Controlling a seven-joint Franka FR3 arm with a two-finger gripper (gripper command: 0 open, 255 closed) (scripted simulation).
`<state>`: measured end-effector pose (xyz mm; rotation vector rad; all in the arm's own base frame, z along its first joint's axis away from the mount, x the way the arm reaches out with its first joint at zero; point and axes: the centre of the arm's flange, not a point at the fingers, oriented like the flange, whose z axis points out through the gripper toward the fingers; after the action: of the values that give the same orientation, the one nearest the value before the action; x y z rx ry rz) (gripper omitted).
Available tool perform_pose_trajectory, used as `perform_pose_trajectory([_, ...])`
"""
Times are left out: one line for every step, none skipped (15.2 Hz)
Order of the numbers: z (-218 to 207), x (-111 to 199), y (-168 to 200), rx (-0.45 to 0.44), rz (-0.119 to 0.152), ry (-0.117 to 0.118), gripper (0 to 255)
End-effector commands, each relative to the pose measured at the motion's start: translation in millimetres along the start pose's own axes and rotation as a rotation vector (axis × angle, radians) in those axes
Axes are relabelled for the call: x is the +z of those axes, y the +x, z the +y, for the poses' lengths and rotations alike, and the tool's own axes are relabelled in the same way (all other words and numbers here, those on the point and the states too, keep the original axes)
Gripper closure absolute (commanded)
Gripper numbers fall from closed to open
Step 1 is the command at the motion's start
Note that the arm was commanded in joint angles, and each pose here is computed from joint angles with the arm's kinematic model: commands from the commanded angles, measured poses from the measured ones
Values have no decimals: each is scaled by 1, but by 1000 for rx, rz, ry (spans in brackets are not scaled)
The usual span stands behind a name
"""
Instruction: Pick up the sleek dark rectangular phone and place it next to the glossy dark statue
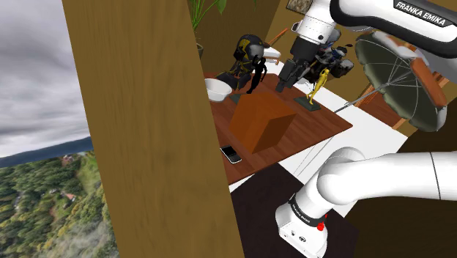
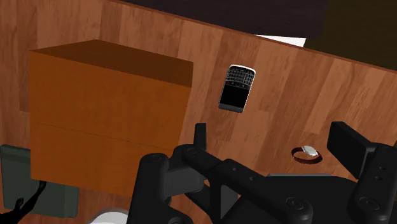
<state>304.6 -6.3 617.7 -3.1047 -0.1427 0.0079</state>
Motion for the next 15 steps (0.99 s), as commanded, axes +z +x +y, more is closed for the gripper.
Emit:
perform_pose_trajectory([0,0,0,0,0,0,0])
perform_pose_trajectory([-1,13,3,4,-1,1,0])
perform_pose_trajectory([-1,26,6,9,-1,2,0])
perform_pose_trajectory([-2,38,10,13,-2,3,0])
perform_pose_trajectory([-3,51,13,17,-3,4,0])
perform_pose_trajectory([-3,64,16,21,-4,5,0])
perform_pose_trajectory([-4,77,19,26,-4,6,0])
perform_pose_trajectory([-5,90,22,30,-5,7,0])
perform_pose_trajectory([-6,102,26,34,-6,8,0])
perform_pose_trajectory([-6,115,29,38,-6,9,0])
perform_pose_trajectory([-7,128,32,43,-7,10,0])
perform_pose_trajectory([-8,141,35,47,-8,11,0])
perform_pose_trajectory([-8,154,38,51,-9,12,0])
perform_pose_trajectory([-9,167,41,56,-9,13,0])
perform_pose_trajectory([-10,179,45,60,-10,14,0])
